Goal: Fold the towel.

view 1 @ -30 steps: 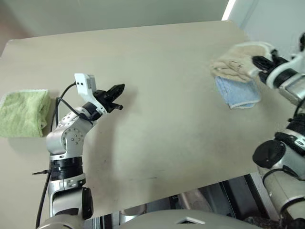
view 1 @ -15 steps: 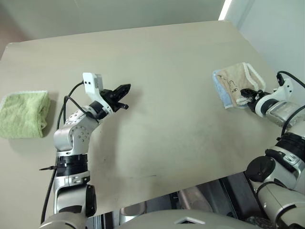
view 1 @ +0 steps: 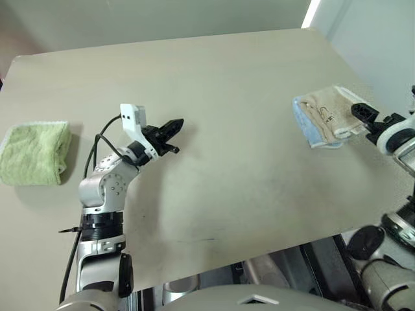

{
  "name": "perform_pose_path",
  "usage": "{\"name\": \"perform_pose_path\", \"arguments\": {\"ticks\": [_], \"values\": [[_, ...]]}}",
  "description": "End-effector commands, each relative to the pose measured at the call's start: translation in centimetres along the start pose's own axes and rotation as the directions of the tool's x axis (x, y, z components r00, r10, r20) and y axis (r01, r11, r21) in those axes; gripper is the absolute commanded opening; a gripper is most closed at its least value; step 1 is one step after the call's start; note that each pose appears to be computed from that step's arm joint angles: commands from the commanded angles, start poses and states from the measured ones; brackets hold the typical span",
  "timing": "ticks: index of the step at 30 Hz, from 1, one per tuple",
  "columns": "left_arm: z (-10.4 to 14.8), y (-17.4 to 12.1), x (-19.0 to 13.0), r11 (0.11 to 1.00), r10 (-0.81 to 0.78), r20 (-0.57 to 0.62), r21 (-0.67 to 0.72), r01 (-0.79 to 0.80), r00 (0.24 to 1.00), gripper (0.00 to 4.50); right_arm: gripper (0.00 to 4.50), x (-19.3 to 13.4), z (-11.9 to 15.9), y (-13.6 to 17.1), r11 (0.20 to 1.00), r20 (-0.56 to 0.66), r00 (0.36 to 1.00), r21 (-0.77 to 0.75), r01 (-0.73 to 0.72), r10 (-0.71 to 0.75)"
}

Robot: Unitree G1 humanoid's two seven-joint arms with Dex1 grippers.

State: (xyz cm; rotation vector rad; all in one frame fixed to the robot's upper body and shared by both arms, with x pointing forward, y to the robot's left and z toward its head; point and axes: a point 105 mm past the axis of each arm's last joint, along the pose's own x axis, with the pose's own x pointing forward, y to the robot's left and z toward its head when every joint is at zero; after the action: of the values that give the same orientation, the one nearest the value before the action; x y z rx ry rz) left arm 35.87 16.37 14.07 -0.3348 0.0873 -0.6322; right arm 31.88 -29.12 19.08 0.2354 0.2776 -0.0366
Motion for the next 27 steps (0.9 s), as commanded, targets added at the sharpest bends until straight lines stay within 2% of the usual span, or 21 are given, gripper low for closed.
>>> {"name": "perform_pose_path", "arguments": {"ticks": [1, 3, 6, 11, 15, 21, 27], "values": [[0.0, -0.2, 0.0, 0.995, -0.024, -0.032, 0.092, 0.026, 0.999, 0.00, 4.44, -1.6, -4.1, 4.9, 0.889, -0.187, 0.953, -0.354, -0.291, 0.238], [-0.3, -0.3, -0.2, 0.993, -0.033, -0.048, 0.116, 0.038, 0.998, 0.00, 4.44, -2.2, -5.7, 6.9, 0.814, -0.243, 0.909, -0.409, -0.413, 0.338], [-0.1, -0.4, -0.4, 0.975, -0.043, -0.046, 0.217, 0.052, 0.998, 0.00, 4.44, -1.7, -6.0, 10.4, 0.739, -0.217, 0.848, -0.418, -0.528, 0.483], [-1.7, -1.1, -1.5, 0.932, -0.091, -0.117, 0.339, 0.126, 0.989, 0.00, 4.44, 0.5, -7.1, 13.2, 0.673, -0.204, 0.810, -0.467, -0.574, 0.549], [-1.5, -1.4, -2.9, 0.937, -0.124, -0.109, 0.314, 0.153, 0.986, 0.00, 4.44, 1.9, -8.3, 15.9, 0.567, -0.222, 0.740, -0.517, -0.641, 0.635], [-1.0, -0.5, -4.6, 0.939, -0.103, -0.116, 0.317, 0.135, 0.988, 0.00, 4.44, 3.7, -9.0, 17.9, 0.487, -0.237, 0.698, -0.567, -0.664, 0.676], [-1.1, 0.3, -7.0, 0.936, 0.002, -0.108, 0.350, 0.036, 0.994, 0.00, 4.44, 5.5, -9.3, 19.3, 0.419, -0.253, 0.657, -0.598, -0.683, 0.711]]}}
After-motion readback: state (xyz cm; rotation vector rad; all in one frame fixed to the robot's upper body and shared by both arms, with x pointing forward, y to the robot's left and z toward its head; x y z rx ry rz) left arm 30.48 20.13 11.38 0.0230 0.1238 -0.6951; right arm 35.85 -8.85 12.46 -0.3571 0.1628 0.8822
